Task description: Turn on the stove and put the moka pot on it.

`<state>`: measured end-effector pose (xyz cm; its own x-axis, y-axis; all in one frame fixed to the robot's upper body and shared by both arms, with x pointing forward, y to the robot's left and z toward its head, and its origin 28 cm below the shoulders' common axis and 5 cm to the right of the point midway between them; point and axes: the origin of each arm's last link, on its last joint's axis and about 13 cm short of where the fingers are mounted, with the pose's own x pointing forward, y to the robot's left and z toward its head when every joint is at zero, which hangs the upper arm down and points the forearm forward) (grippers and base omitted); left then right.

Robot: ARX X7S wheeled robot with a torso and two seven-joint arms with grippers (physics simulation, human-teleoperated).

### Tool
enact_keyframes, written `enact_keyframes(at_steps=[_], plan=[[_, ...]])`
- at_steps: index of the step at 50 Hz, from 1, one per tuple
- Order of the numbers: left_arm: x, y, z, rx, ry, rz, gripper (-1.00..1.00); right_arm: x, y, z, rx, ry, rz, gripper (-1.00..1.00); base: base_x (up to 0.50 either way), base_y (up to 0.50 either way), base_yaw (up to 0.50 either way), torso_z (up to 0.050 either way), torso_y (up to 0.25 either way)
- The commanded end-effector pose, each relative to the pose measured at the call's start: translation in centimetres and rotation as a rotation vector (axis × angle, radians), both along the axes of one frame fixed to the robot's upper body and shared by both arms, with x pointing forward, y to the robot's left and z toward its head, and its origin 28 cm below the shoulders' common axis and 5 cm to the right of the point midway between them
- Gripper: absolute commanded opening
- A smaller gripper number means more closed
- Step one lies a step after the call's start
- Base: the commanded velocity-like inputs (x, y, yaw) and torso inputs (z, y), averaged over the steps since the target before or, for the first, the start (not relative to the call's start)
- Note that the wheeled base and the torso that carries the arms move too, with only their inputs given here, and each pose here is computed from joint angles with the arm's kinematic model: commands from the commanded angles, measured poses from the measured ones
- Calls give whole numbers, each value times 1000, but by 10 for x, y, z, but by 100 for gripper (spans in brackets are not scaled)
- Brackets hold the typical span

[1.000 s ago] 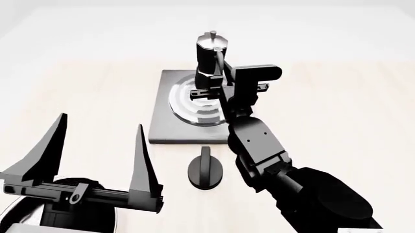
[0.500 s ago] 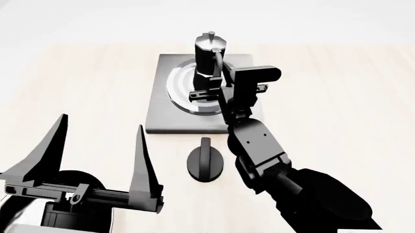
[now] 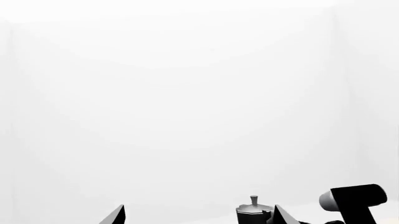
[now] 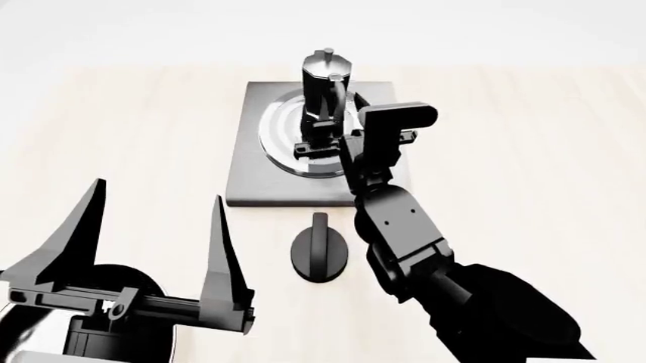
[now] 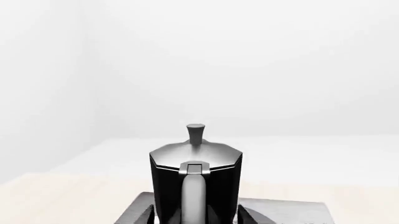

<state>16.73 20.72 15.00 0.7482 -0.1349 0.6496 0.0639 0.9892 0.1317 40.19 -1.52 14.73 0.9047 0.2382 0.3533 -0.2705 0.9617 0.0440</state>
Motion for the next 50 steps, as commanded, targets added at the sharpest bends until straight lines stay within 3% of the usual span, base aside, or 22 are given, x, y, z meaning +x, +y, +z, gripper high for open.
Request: enact_keyframes(at_steps=[1,16,28,40,50], plan=[[0,0,1,-3,-3,-3,100,-3,-1,-10,-16,24,7,100,0,0,0,0,0],[0,0,0,-6,-6,-5,100,-4,-2,-14,-10,33,45,100,0,0,0,0,0],[2,1,5,-2,-13,4,100,-21,-3,4,39,-89,106,100,0,0,0,0,0],[15,5,40,25,-89,30,100,-64,-13,63,99,-292,155,100,0,0,0,0,0],[23,14,106,99,-237,72,100,-108,-27,138,129,-493,135,100,0,0,0,0,0]])
